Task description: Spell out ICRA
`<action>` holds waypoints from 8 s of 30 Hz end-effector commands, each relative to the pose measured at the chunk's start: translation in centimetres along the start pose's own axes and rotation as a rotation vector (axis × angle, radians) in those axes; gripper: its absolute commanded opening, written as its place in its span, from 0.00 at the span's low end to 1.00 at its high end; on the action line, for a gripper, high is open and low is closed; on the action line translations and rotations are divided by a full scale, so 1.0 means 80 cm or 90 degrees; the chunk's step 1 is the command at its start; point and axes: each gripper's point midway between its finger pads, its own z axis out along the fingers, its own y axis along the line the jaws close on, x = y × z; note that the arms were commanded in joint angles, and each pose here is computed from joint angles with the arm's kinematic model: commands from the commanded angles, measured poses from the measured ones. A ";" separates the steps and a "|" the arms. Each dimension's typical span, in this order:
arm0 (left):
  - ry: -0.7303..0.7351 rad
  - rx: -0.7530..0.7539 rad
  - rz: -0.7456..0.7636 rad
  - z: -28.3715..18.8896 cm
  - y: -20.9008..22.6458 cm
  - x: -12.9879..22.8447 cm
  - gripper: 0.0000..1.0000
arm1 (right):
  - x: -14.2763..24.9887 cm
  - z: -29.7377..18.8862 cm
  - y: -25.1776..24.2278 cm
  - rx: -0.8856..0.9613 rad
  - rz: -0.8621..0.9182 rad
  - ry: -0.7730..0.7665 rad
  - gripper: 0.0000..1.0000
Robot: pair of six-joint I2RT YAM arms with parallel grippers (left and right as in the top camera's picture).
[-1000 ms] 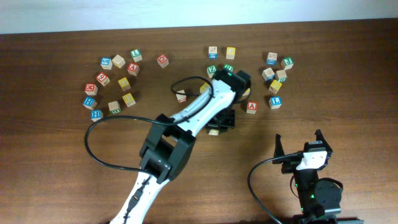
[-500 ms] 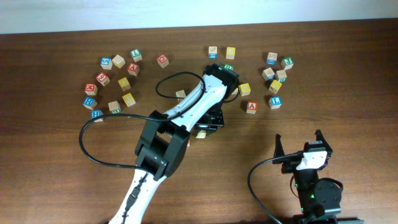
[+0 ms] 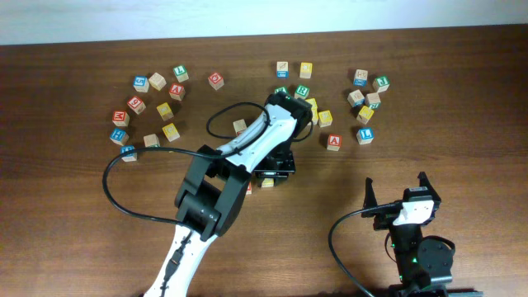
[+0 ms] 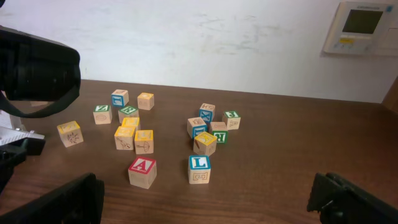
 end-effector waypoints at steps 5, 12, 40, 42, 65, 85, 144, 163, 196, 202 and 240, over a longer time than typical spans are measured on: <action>-0.012 -0.012 -0.014 -0.019 0.016 0.009 0.37 | 0.004 0.000 -0.005 0.012 0.001 0.005 0.98; -0.086 0.048 0.009 -0.074 0.016 0.007 0.42 | 0.004 0.000 -0.005 0.012 0.001 0.005 0.98; -0.257 0.083 -0.417 -0.215 0.400 -0.016 0.99 | -0.248 -0.133 0.067 -0.360 0.232 -0.503 0.98; -0.257 0.083 -0.417 -0.215 0.400 -0.016 0.99 | -0.303 -0.166 0.049 -0.311 0.203 -0.577 0.98; -0.257 0.083 -0.417 -0.215 0.400 -0.016 0.99 | -0.253 0.223 0.217 -0.477 0.153 0.481 0.99; -0.257 0.083 -0.417 -0.215 0.400 -0.016 0.99 | 0.057 0.409 0.185 0.088 0.175 0.609 0.75; -0.257 0.083 -0.417 -0.215 0.400 -0.016 0.99 | 0.140 0.407 0.194 0.135 0.190 0.656 0.35; -0.257 0.083 -0.417 -0.215 0.400 -0.016 0.99 | 0.110 0.398 0.181 0.107 0.130 0.672 0.79; -0.257 0.083 -0.417 -0.215 0.400 -0.016 0.99 | 0.068 0.396 0.186 0.029 0.149 0.666 0.21; -0.257 0.083 -0.417 -0.215 0.400 -0.016 0.99 | 0.006 0.353 0.185 -0.002 0.166 0.686 0.21; -0.257 0.083 -0.417 -0.215 0.400 -0.016 0.99 | 0.158 0.097 0.280 -0.061 -0.001 1.098 0.33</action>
